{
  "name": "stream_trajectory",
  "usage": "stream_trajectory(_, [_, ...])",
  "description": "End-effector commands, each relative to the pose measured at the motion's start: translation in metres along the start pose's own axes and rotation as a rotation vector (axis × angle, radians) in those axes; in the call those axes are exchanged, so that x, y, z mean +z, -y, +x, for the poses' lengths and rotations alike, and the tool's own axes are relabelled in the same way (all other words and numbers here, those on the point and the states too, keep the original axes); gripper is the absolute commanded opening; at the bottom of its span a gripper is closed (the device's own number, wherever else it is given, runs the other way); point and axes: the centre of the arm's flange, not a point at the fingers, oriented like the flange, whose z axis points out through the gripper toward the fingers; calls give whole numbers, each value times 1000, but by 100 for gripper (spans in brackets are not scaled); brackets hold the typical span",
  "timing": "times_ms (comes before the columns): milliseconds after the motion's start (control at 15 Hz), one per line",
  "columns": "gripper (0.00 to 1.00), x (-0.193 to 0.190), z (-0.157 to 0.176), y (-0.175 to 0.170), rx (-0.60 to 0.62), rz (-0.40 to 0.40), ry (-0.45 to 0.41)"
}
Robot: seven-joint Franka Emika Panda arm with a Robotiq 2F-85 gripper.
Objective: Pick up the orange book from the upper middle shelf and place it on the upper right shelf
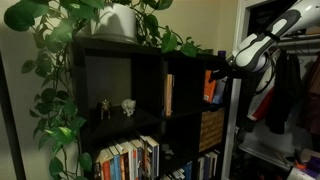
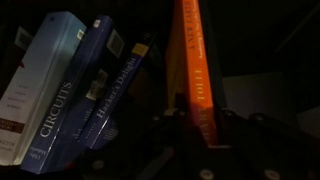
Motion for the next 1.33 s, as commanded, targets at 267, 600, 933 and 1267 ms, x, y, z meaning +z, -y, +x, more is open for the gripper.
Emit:
stream_trajectory(267, [6,47,5,-30,93,37,-35])
stream_trajectory(600, [6,57,5,-41,86,21,-33])
stream_trajectory(933, [6,70,5,-57,103,1,-26])
stream_trajectory(1267, [7,81,7,-58,125,6,-18])
